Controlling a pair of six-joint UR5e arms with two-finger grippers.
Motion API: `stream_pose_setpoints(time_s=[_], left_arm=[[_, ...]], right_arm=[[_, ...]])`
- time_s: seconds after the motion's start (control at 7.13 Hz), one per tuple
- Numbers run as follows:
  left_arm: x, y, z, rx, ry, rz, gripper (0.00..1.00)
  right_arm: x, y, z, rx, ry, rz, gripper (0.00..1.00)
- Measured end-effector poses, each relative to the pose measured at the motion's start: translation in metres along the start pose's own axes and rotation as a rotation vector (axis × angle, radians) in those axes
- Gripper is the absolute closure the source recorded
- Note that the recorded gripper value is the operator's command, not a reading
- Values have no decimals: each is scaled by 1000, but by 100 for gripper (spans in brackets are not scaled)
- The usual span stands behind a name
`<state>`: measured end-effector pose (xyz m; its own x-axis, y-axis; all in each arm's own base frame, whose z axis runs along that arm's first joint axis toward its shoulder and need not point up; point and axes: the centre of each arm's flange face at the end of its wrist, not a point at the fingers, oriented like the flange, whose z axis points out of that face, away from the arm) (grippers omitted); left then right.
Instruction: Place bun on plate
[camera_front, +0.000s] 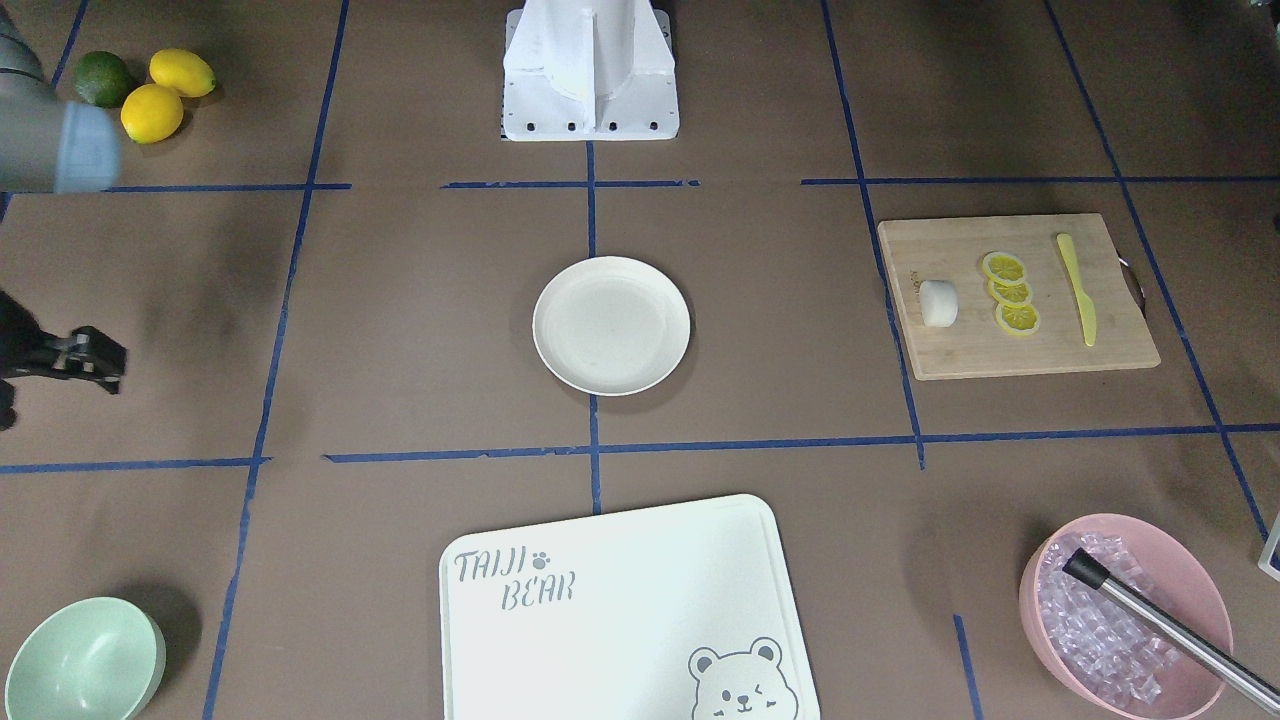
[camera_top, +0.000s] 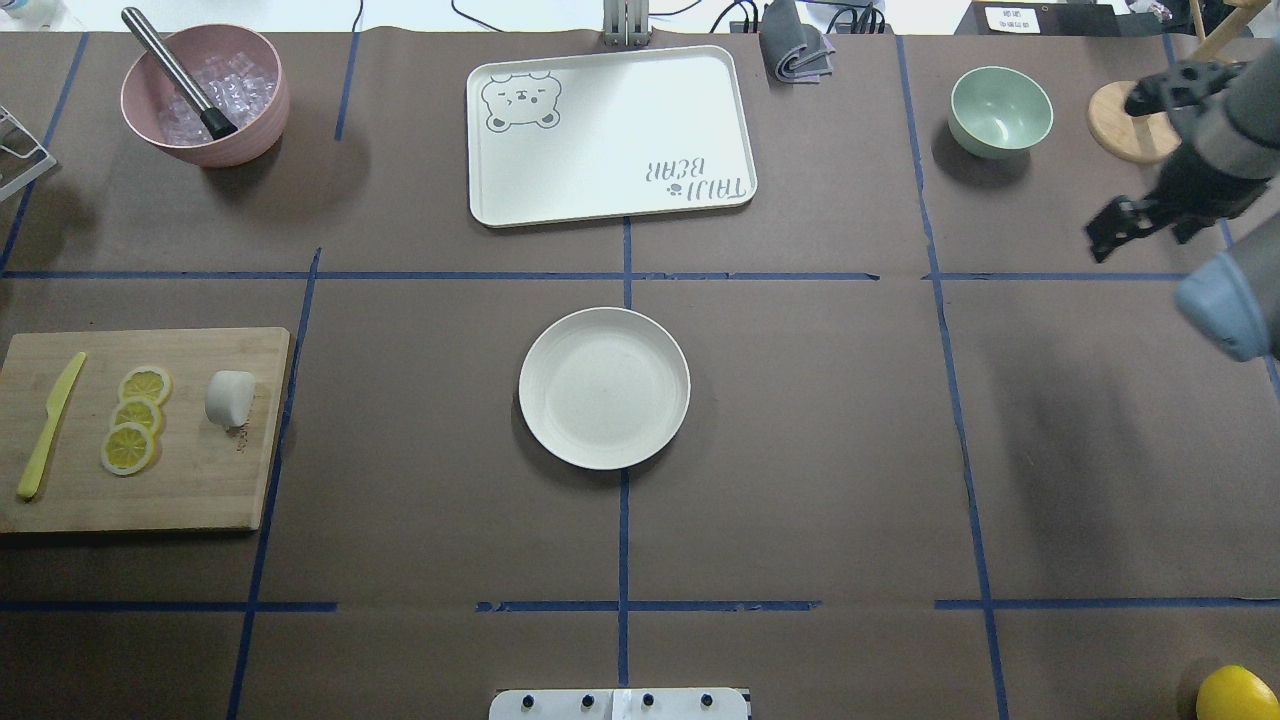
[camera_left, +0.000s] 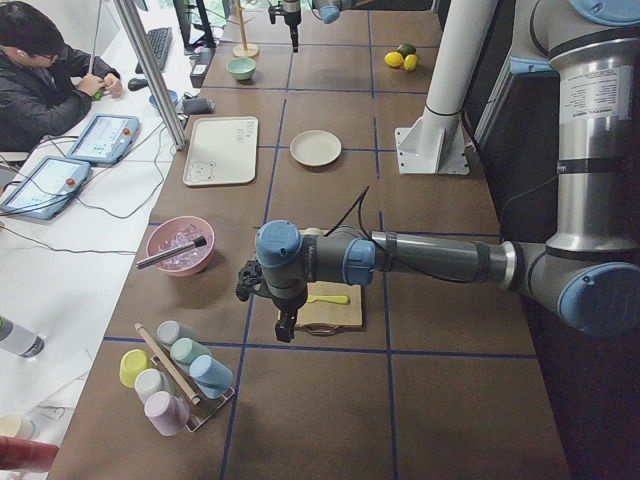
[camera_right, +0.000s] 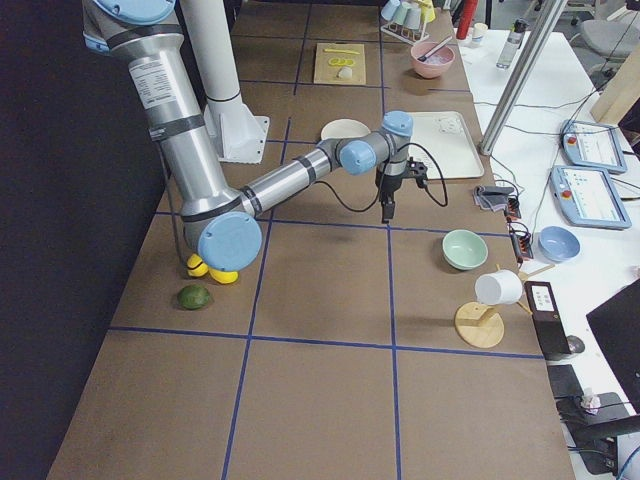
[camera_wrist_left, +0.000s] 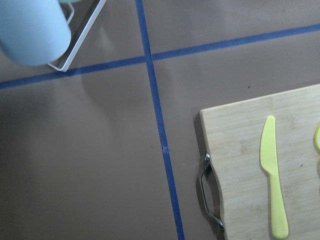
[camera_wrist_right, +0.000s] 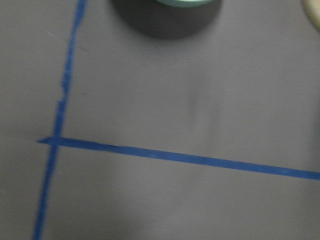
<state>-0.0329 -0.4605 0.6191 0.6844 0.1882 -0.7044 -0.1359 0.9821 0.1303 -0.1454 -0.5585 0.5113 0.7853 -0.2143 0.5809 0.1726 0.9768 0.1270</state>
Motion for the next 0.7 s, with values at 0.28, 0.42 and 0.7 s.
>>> stream_pose_setpoints(time_s=[0.28, 0.42, 0.7], left_arm=[[2, -5, -2, 8, 0, 10, 0], [9, -18, -9, 35, -2, 41, 0], [46, -66, -29, 106, -2, 141, 0]], right_arm=[[134, 72, -8, -14, 9, -101, 0], [172, 106, -10, -14, -15, -92, 0], [197, 140, -11, 1, -85, -9, 0]])
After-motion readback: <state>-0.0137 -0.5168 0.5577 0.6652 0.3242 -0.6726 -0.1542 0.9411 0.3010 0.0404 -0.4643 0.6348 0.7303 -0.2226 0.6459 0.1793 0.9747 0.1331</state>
